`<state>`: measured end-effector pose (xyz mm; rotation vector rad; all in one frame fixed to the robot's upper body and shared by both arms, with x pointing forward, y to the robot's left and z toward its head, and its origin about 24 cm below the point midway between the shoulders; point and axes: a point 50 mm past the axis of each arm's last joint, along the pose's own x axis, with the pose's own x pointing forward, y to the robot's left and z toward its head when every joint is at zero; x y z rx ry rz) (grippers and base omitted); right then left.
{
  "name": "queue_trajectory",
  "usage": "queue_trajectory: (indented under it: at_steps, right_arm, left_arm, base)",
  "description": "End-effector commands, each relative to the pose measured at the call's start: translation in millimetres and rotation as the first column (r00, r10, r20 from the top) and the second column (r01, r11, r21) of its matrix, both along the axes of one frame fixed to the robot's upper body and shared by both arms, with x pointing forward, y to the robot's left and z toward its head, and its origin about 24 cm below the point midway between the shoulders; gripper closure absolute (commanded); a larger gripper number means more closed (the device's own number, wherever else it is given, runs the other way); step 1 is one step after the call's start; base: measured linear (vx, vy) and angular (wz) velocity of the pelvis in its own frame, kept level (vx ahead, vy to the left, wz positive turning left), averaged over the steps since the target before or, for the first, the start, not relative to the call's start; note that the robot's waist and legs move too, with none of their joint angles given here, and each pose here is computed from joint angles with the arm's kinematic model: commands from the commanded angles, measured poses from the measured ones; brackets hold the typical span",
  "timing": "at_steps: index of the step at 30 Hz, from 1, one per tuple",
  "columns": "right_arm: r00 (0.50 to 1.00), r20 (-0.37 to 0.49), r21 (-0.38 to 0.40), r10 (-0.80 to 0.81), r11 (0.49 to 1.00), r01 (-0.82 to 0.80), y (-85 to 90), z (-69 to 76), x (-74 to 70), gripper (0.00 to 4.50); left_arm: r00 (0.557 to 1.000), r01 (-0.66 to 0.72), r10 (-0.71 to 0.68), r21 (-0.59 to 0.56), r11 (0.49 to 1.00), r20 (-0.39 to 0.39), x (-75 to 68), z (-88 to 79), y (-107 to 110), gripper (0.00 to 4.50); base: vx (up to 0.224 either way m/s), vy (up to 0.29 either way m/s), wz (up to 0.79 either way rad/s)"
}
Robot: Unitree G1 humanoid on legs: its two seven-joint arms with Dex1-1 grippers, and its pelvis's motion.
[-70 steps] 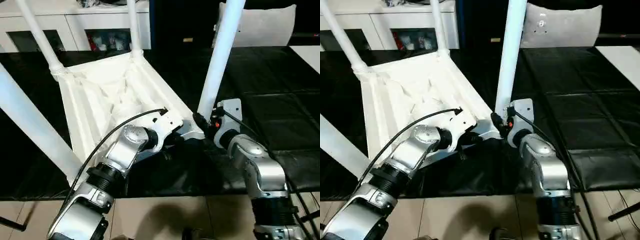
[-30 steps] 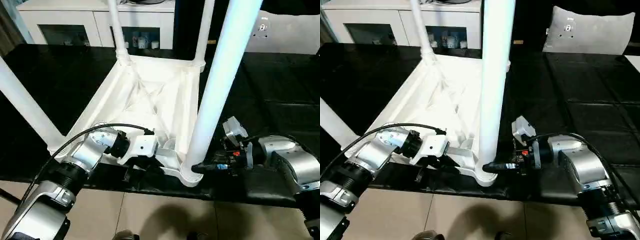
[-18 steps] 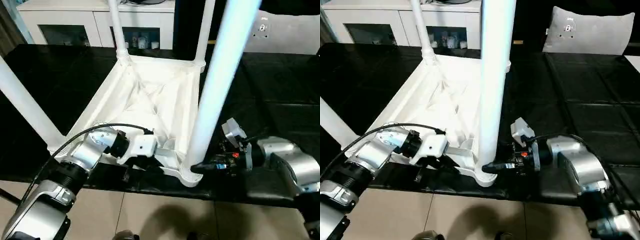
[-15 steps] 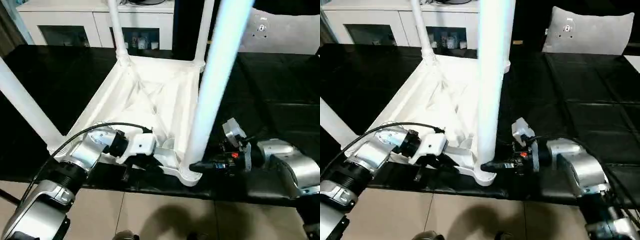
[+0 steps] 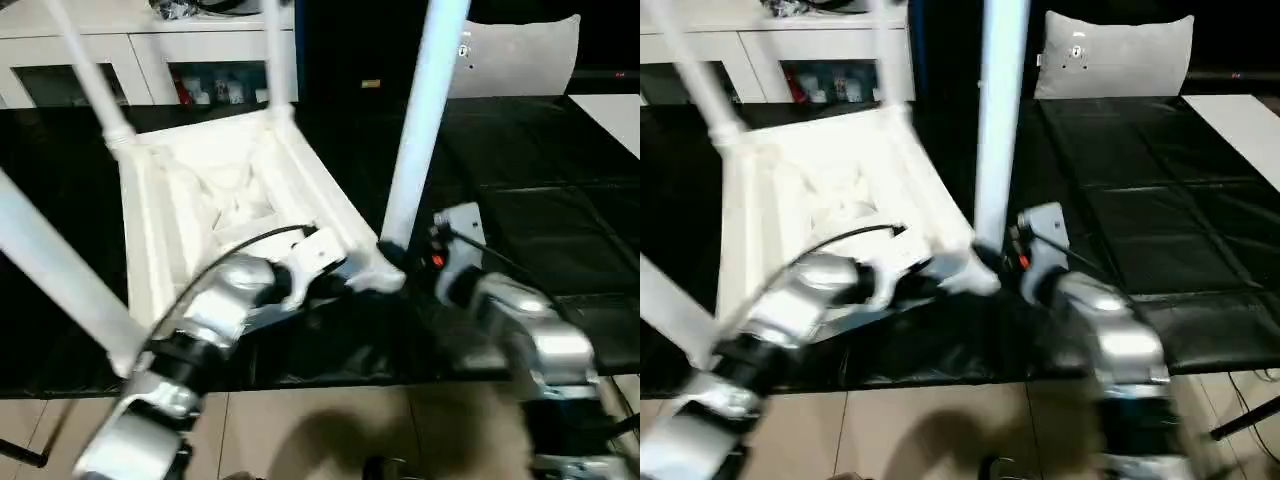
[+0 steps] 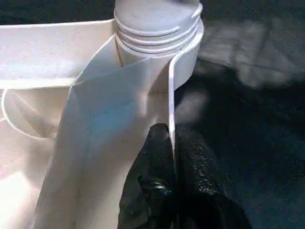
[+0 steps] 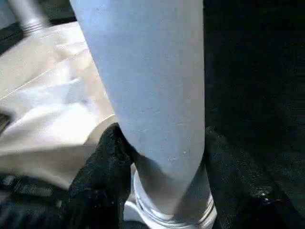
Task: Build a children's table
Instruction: Rotate leg to tighten
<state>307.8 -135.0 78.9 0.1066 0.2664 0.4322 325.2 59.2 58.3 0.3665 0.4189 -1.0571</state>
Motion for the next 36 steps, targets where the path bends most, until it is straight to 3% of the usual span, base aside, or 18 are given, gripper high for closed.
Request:
queue_trajectory:
  at_steps: [1, 7, 14, 17, 21, 24, 25, 27, 29, 31, 36]
  right_arm:
    - [1.000, -0.013, 0.021, 0.015, 1.000, -0.015, 15.4, -4.9, 0.6, 2.20]
    - [1.000, 0.023, 0.038, 0.021, 0.999, -0.022, 14.0, 0.2, -1.0, 1.50]
    - [0.991, 0.064, 0.029, 0.121, 0.992, -0.123, -2.9, 6.9, -5.6, 0.97]
    - [0.928, 0.102, -0.025, 0.358, 0.934, -0.357, -20.1, 16.6, -14.6, 0.75]
    - [0.875, 0.092, -0.055, 0.475, 0.880, -0.472, -35.1, 21.6, -18.7, 0.39]
    - [0.806, 0.046, -0.079, 0.590, 0.807, -0.585, -42.7, 23.1, -23.4, 0.14]
    - [0.806, 0.046, -0.079, 0.590, 0.807, -0.585, -42.7, 23.1, -23.4, 0.06]
    - [0.754, 0.007, -0.117, 0.657, 0.749, -0.652, -46.4, 22.5, -25.3, 0.06]
    - [0.729, -0.001, -0.137, 0.684, 0.722, -0.678, -47.0, 22.1, -26.2, 0.06]
    - [0.680, -0.020, -0.133, 0.733, 0.672, -0.729, -47.6, 20.8, -28.5, 0.06]
    - [0.588, -0.045, -0.083, 0.808, 0.583, -0.808, -43.0, 18.4, -31.7, 0.58]
  left_arm:
    - [0.994, 0.075, -0.070, -0.069, 0.995, 0.080, -1.1, 22.6, -28, 4.50]
    - [0.992, 0.090, -0.085, -0.047, 0.995, 0.093, -1.6, 23.6, -25, 4.50]
    - [0.988, 0.127, -0.125, -0.023, 0.992, 0.093, -0.6, 20.2, -7, 4.50]
    - [0.974, 0.221, -0.220, -0.014, 0.975, 0.062, -5.2, 14.4, 10, 4.50]
    - [0.936, 0.345, -0.344, -0.002, 0.939, 0.072, -11.9, 13.1, 19, 4.50]
    - [0.898, 0.437, -0.438, 0.037, 0.899, 0.038, -16.5, 11.3, 29, 4.50]
    - [0.898, 0.437, -0.438, 0.037, 0.899, 0.038, -16.5, 11.3, 29, 4.50]
    - [0.852, 0.522, -0.524, 0.076, 0.850, 0.013, -19.6, 11.2, 38, 4.50]
    - [0.837, 0.545, -0.547, 0.082, 0.834, 0.000, -20.7, 11.5, 40, 4.50]
    - [0.808, 0.588, -0.589, 0.095, 0.803, -0.019, -22.6, 12.2, 44, 4.50]
    - [0.759, 0.649, -0.649, 0.120, 0.751, -0.049, -26.0, 12.1, 48, 4.50]
  base:
    - [0.000, 0.000, 0.00]
    - [0.010, 0.000, 0.01]
    - [0.000, 0.000, 0.00]
    - [0.000, 0.000, 0.00]
    - [0.000, 0.000, 0.00]
    - [0.000, 0.000, 0.00]
    - [0.000, 0.000, 0.00]
    - [0.000, 0.000, 0.00]
    - [0.000, 0.000, 0.00]
    - [0.000, 0.000, 0.00]
    - [0.000, 0.000, 0.00]
